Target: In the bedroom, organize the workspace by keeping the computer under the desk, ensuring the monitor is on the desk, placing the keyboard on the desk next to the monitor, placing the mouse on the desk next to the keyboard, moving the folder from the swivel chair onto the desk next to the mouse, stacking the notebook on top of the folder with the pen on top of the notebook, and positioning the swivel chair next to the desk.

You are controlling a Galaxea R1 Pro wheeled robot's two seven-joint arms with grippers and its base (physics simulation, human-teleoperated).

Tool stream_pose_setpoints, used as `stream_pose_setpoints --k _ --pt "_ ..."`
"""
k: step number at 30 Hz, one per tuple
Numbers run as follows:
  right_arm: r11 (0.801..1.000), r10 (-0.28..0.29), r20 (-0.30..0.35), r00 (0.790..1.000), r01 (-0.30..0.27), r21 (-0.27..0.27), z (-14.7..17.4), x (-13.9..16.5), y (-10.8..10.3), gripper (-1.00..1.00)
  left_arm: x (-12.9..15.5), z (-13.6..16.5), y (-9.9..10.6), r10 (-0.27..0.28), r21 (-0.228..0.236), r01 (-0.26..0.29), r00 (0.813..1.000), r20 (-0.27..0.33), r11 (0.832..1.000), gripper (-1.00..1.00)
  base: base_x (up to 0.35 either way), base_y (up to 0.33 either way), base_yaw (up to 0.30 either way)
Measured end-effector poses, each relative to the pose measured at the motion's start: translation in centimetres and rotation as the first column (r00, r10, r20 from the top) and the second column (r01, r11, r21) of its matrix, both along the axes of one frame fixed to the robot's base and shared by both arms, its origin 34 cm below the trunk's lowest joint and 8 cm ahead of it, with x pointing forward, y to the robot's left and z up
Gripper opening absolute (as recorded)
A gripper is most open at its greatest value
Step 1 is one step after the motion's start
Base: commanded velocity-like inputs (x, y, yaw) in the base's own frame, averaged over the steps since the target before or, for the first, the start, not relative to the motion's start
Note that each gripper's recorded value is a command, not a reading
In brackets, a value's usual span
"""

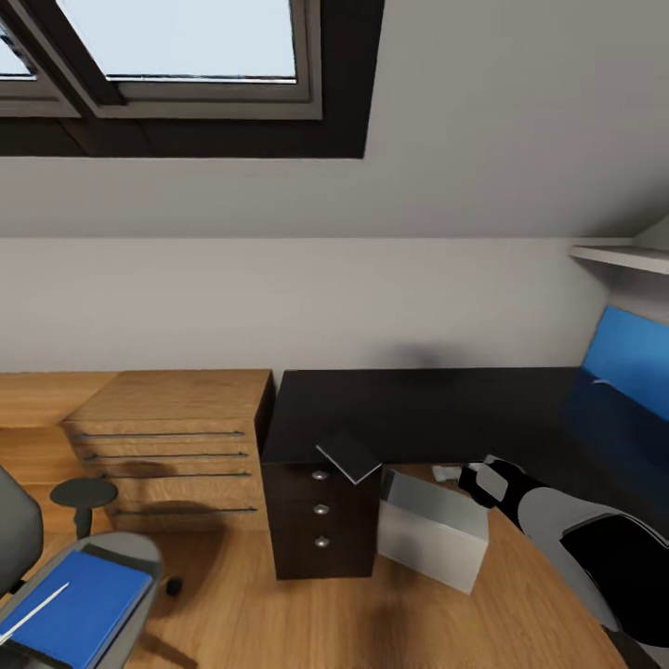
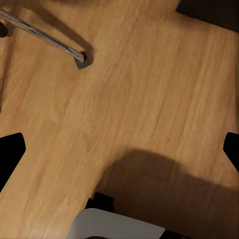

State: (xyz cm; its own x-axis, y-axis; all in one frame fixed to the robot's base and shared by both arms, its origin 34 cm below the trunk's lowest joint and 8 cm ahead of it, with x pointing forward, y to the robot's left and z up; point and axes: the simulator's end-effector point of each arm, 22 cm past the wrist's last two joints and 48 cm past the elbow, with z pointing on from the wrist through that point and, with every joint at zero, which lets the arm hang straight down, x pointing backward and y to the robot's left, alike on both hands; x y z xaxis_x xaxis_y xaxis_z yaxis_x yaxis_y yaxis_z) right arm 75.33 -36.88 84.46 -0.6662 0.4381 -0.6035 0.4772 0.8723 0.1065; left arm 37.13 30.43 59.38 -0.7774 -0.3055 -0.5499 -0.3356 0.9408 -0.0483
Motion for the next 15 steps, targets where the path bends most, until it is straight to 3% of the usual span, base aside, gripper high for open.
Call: stream_pose_setpoints --k 15 --pt "1.000 -0.024 -0.001 1.000 0.024 -0.015 0.1 -0.3 -2.1 -1.00 0.0 0.0 -0.1 -0.001 -0.001 0.001 1.000 -0.001 1.000 1.00 -0.001 0.001 -0.261"
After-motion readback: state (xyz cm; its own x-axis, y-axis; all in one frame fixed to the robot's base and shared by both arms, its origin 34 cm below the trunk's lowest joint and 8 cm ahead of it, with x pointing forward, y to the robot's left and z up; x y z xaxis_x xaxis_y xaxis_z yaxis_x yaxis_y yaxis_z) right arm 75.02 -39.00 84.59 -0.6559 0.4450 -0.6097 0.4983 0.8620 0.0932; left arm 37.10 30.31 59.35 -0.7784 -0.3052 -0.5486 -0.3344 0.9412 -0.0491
